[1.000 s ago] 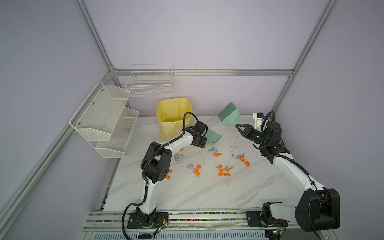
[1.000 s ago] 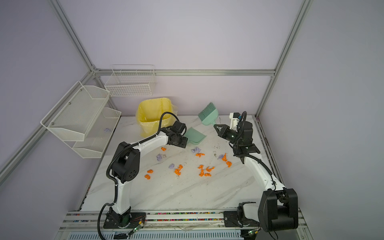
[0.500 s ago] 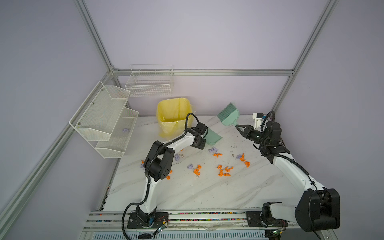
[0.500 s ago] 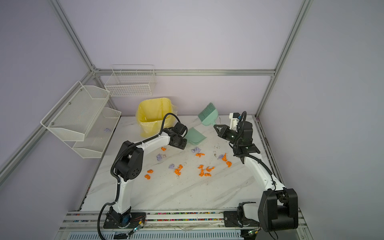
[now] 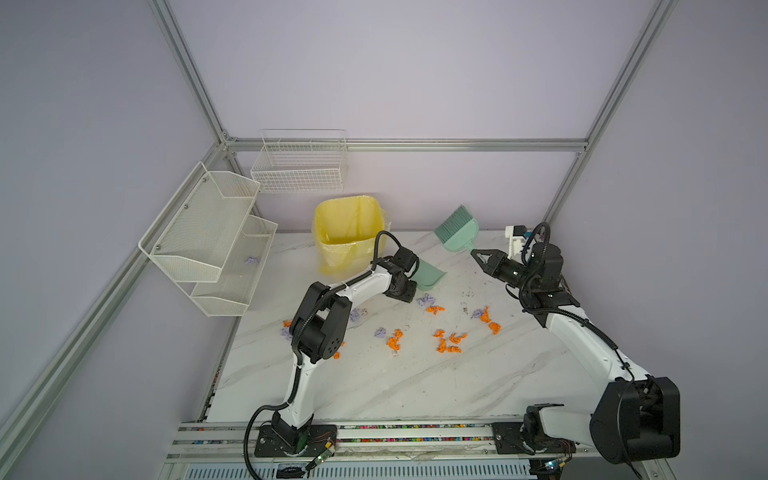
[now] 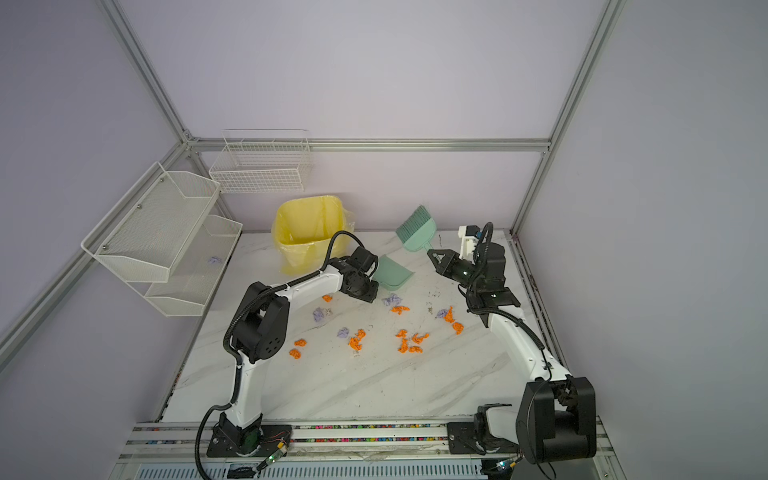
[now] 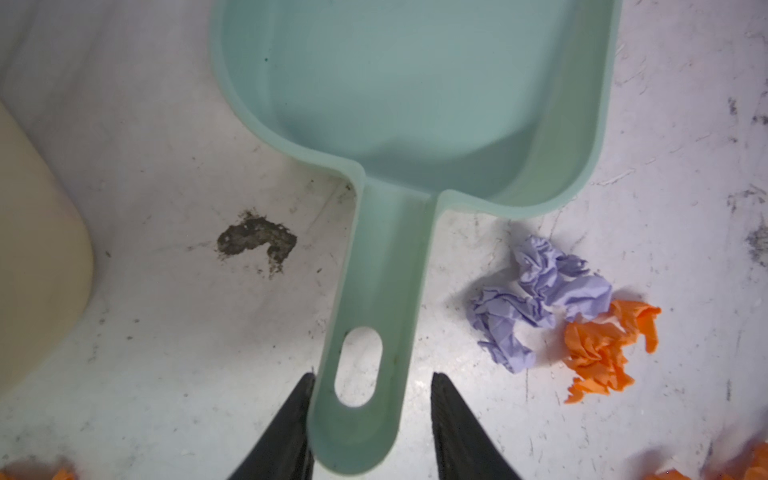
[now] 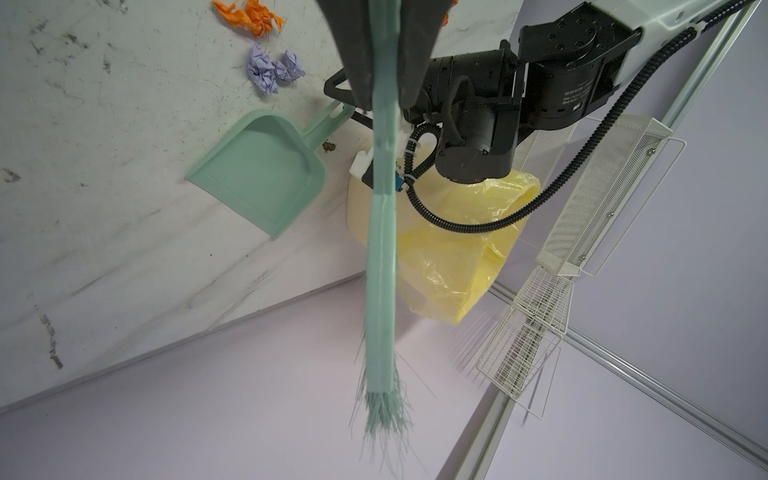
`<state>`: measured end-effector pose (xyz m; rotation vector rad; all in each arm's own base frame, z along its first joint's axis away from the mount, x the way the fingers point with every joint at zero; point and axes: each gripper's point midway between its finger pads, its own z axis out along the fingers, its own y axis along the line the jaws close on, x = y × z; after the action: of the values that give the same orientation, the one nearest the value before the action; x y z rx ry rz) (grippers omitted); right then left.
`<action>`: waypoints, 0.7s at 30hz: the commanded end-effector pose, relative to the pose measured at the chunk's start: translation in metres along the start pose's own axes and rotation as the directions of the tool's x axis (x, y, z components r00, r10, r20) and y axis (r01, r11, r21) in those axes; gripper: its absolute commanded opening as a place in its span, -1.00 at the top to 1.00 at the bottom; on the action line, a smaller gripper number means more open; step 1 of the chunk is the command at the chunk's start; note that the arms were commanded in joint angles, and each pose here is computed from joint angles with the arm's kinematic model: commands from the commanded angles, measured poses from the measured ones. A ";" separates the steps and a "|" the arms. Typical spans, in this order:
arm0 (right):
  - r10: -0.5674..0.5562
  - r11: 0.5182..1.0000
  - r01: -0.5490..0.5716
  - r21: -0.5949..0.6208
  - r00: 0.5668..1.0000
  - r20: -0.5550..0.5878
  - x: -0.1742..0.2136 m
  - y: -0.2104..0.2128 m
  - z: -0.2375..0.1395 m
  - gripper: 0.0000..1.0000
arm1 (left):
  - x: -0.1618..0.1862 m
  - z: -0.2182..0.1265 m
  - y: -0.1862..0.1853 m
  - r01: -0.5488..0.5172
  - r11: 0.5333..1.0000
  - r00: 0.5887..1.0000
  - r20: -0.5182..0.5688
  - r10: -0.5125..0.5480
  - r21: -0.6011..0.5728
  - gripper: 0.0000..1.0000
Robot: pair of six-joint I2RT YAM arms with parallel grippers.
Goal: Sweep away the paper scraps from the table
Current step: 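Close the left gripper on the green dustpan handle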
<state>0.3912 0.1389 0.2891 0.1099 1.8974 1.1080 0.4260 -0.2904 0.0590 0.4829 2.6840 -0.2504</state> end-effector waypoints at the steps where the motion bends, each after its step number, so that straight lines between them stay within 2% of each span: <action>1: -0.028 0.999 0.029 -0.028 1.000 0.009 -0.004 0.008 -0.003 1.00 | -0.033 -0.028 -0.023 0.020 0.996 0.996 0.090 -0.027 0.085 0.12; 4: -0.030 0.999 0.031 -0.029 0.999 0.009 -0.004 0.008 -0.003 1.00 | -0.032 -0.033 -0.032 0.030 0.994 0.995 0.091 -0.039 0.104 0.12; 8: -0.030 0.999 0.030 -0.036 1.000 0.006 -0.004 0.010 -0.003 1.00 | -0.039 -0.055 -0.035 0.084 0.989 0.987 0.124 -0.100 0.126 0.02; 13: -0.031 0.999 0.031 -0.037 1.000 0.006 -0.003 0.010 -0.004 1.00 | -0.052 -0.082 -0.021 0.080 0.995 0.976 0.199 -0.090 0.057 -0.06; 18: -0.035 0.999 0.035 -0.034 0.999 0.017 -0.004 0.011 -0.007 1.00 | -0.057 -0.079 -0.002 0.091 0.996 0.978 0.192 -0.086 -0.019 -0.02; 21: -0.034 0.999 0.034 -0.036 0.999 0.016 -0.004 0.012 -0.008 1.00 | -0.059 -0.067 -0.001 0.081 0.996 0.983 0.170 -0.075 -0.029 0.09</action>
<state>0.3897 0.1406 0.2896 0.0990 1.8988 1.1195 0.4335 -0.2914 0.1217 0.3432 2.5925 -0.2743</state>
